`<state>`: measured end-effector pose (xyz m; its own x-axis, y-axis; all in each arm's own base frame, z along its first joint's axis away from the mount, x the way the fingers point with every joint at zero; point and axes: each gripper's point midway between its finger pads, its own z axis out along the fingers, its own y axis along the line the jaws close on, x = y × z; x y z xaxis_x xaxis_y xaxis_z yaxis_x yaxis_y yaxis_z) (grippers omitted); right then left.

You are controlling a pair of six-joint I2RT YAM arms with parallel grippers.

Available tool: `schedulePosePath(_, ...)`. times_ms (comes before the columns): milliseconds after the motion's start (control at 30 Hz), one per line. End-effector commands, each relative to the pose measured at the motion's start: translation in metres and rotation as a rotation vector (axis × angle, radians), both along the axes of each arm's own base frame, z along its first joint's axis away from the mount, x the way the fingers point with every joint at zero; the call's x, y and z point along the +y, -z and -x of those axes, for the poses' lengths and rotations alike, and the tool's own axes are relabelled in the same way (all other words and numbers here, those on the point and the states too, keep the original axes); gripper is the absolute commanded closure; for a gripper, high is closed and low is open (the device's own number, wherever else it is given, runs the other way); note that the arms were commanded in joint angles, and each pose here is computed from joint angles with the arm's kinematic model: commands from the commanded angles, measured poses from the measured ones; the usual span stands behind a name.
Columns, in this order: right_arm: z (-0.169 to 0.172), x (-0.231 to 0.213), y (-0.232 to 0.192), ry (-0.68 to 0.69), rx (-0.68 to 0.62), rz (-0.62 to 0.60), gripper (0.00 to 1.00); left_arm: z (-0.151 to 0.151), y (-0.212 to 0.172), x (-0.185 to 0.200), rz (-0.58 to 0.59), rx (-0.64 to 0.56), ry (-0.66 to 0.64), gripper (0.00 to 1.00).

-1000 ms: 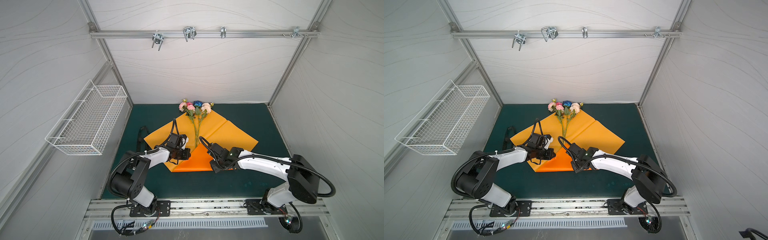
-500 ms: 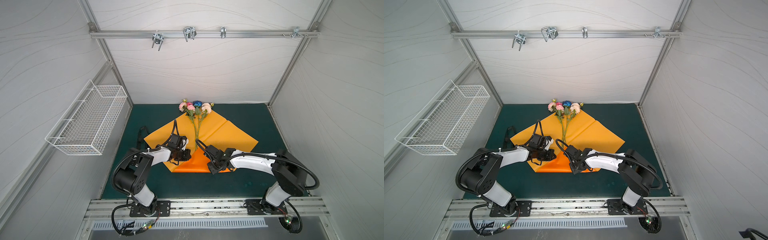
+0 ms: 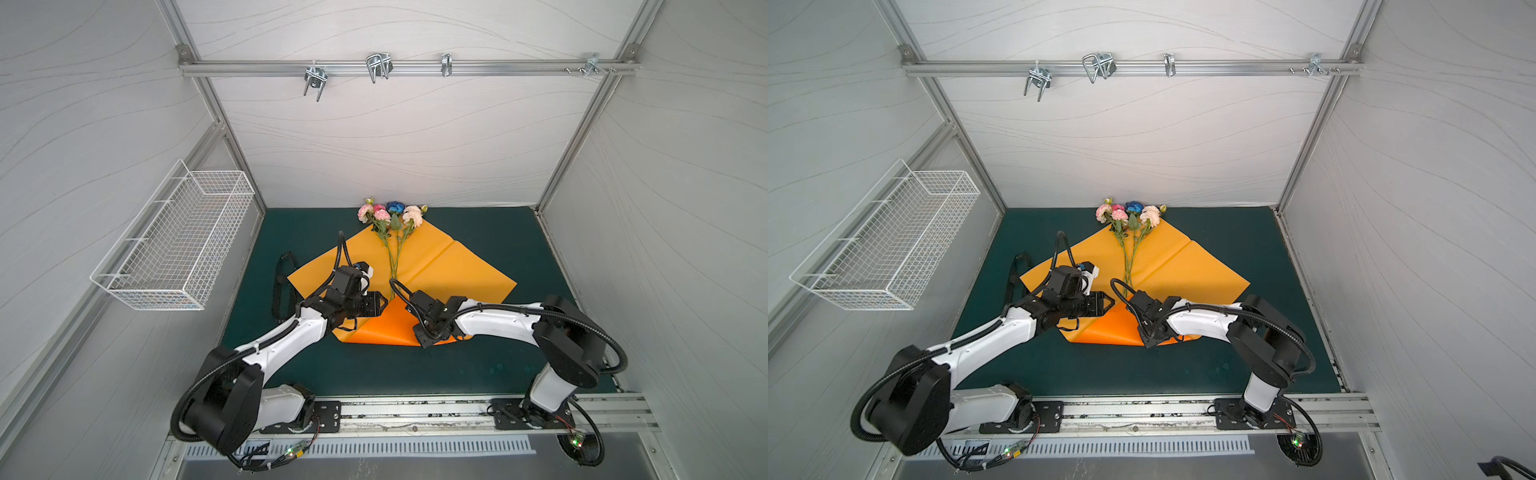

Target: Tie the bouquet of fake flowers

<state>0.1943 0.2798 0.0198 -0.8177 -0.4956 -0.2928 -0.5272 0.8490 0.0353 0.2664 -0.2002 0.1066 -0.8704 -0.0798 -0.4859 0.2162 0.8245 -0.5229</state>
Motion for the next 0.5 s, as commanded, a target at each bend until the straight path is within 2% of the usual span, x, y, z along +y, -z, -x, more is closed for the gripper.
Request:
schedulePosePath(0,-0.005,-0.001,0.001,0.019,-0.006,0.012,0.63,0.022,0.01,0.005,-0.016,0.054,-0.05,0.57)
schedulePosePath(133,-0.006,-0.001,0.002,0.026,-0.004,0.014,0.63,0.05,0.019,-0.014,0.056,0.11,0.008,0.61)
schedulePosePath(267,-0.005,0.0,0.004,0.03,0.003,0.009,0.63,0.069,0.04,-0.026,0.07,0.175,0.053,0.64)
schedulePosePath(467,-0.003,-0.002,0.005,0.035,0.014,0.006,0.63,0.063,0.059,-0.014,0.005,0.178,-0.019,0.68)
